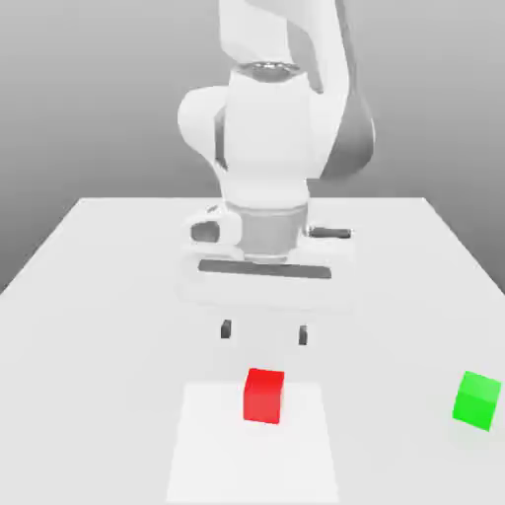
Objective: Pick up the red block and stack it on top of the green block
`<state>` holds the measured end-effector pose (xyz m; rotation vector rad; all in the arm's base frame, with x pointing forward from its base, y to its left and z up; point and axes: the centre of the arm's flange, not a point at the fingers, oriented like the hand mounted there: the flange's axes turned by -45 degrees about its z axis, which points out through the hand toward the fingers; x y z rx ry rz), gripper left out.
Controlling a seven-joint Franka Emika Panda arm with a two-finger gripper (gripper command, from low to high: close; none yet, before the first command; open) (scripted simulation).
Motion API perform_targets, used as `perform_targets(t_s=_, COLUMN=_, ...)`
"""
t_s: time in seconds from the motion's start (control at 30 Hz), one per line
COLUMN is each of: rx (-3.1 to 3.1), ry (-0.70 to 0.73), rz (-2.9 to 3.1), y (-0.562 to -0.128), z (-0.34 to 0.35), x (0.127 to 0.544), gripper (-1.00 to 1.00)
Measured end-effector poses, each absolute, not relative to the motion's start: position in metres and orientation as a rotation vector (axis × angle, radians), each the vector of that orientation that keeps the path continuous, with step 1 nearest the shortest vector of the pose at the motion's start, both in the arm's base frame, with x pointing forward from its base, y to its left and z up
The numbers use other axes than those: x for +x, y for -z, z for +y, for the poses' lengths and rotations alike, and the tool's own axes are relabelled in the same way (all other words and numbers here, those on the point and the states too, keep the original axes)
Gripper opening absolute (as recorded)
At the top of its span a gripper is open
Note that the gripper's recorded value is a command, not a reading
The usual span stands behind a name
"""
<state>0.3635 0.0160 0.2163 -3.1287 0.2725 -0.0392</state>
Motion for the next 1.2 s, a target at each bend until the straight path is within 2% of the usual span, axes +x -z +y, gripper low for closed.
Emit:
perform_targets(t_s=0.2, rx=-3.128, ry=0.001, rz=0.282, y=-0.155, z=0.016, x=0.356, gripper=0.0)
perform_targets(t_s=0.23, rx=-3.128, ry=0.0, rz=0.281, y=-0.147, z=0.016, x=0.355, gripper=-1.0)
perform_targets(t_s=0.47, rx=-3.129, ry=0.001, rz=0.28, y=-0.147, z=0.017, x=0.355, gripper=-1.0)
perform_targets(t_s=0.7, rx=-3.13, ry=0.001, rz=0.279, y=-0.202, z=0.017, x=0.355, gripper=-1.0)
perform_targets(t_s=0.9, rx=-3.134, ry=-0.003, rz=-0.285, y=-0.225, z=0.157, x=0.376, gripper=-1.0)
perform_targets(t_s=1.07, rx=-3.045, ry=0.0, rz=-0.776, y=-0.243, z=0.297, x=0.349, gripper=-1.0)
perform_targets(t_s=1.2, rx=-3.031, ry=0.003, rz=-0.824, y=-0.209, z=0.315, x=0.349, gripper=-1.0)
